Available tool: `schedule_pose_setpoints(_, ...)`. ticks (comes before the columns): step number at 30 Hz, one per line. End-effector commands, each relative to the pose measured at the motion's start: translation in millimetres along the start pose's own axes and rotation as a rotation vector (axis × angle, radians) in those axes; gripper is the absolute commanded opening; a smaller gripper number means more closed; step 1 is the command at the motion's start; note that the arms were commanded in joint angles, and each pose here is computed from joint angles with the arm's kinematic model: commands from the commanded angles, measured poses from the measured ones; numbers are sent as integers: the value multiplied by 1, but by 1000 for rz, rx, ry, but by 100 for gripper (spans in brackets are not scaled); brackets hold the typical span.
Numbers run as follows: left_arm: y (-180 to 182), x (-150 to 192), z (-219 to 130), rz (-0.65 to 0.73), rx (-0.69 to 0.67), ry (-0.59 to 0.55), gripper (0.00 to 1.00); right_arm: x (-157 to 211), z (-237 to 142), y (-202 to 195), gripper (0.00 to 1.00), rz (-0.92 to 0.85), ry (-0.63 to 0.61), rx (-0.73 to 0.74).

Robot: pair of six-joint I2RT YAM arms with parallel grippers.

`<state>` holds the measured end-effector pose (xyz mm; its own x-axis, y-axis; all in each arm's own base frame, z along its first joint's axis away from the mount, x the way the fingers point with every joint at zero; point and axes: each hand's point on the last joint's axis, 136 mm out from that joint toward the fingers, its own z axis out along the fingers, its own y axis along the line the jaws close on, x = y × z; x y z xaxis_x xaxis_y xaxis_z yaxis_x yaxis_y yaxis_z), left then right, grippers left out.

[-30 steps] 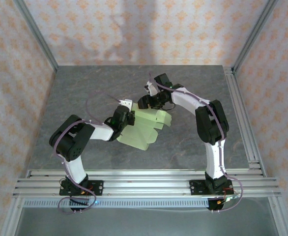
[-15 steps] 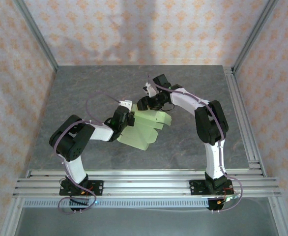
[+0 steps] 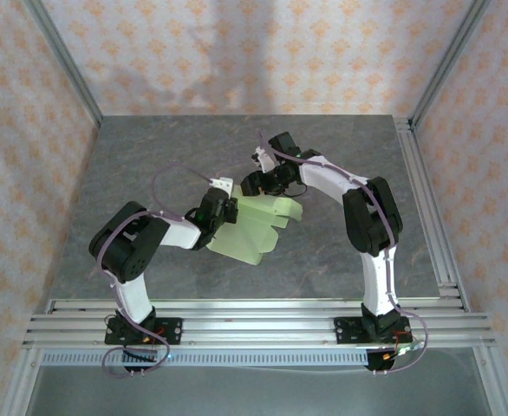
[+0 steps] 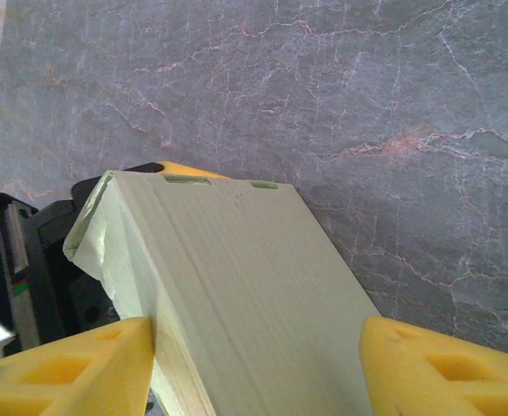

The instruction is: Fold the paper box

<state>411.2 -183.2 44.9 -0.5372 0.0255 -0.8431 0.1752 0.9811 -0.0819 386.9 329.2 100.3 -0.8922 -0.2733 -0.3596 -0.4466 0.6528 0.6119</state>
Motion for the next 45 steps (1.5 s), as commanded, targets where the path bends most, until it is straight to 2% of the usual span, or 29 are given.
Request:
schedule_pose_setpoints(1, 8, 1, 4, -20, -37, -15, 22, 11, 2, -8, 62, 7, 32, 47)
schedule_pose_setpoints(9, 7, 5, 8, -24, -31, -13, 21, 10, 1, -6, 62, 17, 32, 41)
schedule_pose_setpoints(18, 4, 3, 9, -27, -17, -10, 7, 4, -6, -2, 62, 10, 9, 51)
schedule_pose_setpoints(19, 4, 2, 8, -28, -15, -11, 0, 2, -8, -2, 62, 8, -1, 55)
schedule_pose_setpoints(22, 1, -1, 5, -23, 7, -2, 0, -5, -15, -1, 63, 1, -33, 72)
schedule_pose_setpoints(27, 0, -10, -2, -51, 46, -1, 0, -28, -46, 3, 67, 14, -174, 62)
schedule_pose_setpoints(34, -8, -28, -8, -131, 230, 14, 0, -61, -109, -6, 68, 91, -395, 54)
schedule_pose_setpoints(37, -22, -38, -14, -114, 329, 25, 0, -66, -133, -15, 68, 101, -463, 85)
schedule_pose_setpoints(41, -46, -58, -28, -55, 455, 37, 0, -64, -147, -24, 68, 107, -501, 108)
schedule_pose_setpoints(45, -60, -77, -46, -25, 533, 33, 0, -55, -139, -19, 67, 74, -462, 46)
